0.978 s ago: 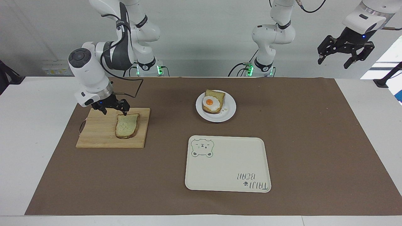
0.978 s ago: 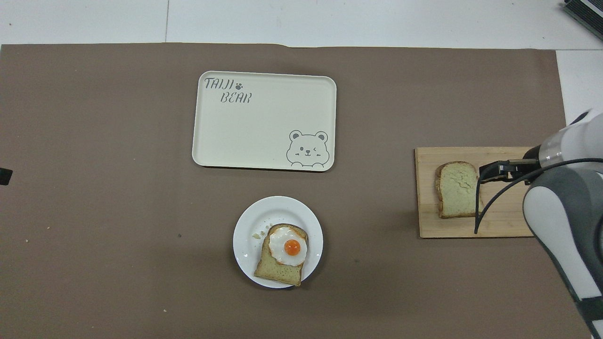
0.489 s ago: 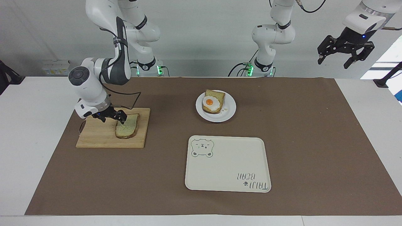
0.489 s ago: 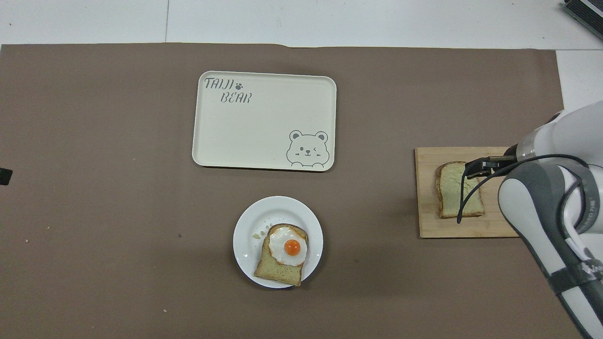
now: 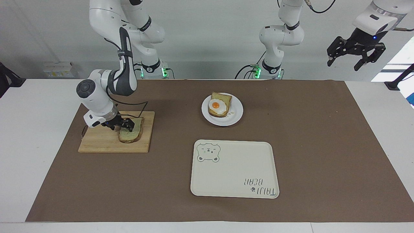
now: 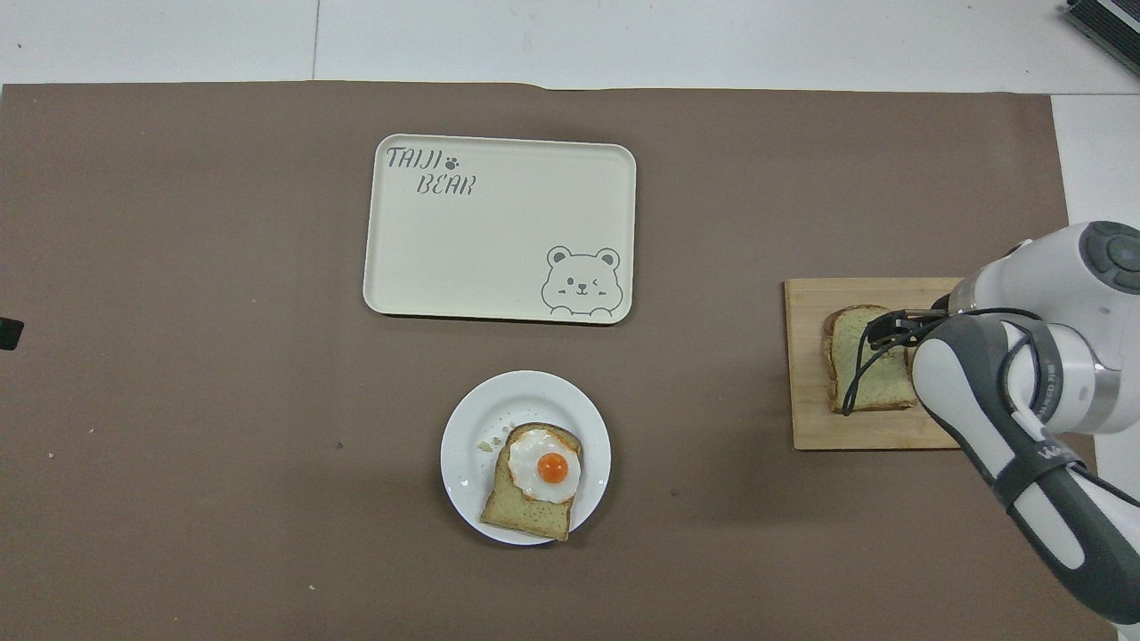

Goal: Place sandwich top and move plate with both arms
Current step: 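Reach the right gripper to the bread slice on the cutting board and grasp it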

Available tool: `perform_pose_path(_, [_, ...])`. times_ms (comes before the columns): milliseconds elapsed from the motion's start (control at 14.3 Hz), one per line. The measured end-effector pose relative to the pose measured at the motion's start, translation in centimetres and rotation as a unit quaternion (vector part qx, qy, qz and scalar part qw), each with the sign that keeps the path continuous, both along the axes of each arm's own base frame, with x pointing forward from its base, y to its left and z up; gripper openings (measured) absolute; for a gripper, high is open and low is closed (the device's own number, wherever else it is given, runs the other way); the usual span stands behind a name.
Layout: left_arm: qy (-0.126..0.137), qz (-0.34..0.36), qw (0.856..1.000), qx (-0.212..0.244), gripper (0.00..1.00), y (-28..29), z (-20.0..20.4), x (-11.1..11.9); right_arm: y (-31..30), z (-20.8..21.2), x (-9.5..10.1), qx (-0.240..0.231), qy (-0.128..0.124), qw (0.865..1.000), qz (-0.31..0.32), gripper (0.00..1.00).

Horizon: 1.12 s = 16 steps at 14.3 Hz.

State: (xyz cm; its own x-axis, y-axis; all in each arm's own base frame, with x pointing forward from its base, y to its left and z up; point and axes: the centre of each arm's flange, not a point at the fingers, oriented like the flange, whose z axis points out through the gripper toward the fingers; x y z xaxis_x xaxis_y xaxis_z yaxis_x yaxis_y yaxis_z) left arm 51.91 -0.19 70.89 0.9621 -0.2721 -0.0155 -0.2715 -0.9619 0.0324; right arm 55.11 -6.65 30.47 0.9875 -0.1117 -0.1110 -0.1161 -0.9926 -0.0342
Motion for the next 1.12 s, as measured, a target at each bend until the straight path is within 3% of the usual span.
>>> perform_pose_path(349, [0.000, 0.000, 1.000, 0.000, 1.00, 0.0, 0.0, 0.0, 0.0, 0.0, 0.0, 0.001, 0.000, 1.000, 0.000, 1.00])
perform_pose_path(909, [0.000, 0.000, 1.000, 0.000, 1.00, 0.0, 0.0, 0.0, -0.4, 0.9, 0.0, 0.008, -0.010, 1.000, 0.002, 0.20])
perform_pose_path(978, [0.000, 0.000, 1.000, 0.000, 1.00, 0.0, 0.0, 0.0, -0.4, 1.0, 0.0, 0.008, -0.010, 1.000, 0.002, 0.12])
perform_pose_path(1118, [0.000, 0.000, 1.000, 0.000, 1.00, 0.0, 0.0, 0.0, -0.4, 1.0, 0.0, 0.008, -0.010, 1.000, 0.002, 0.12])
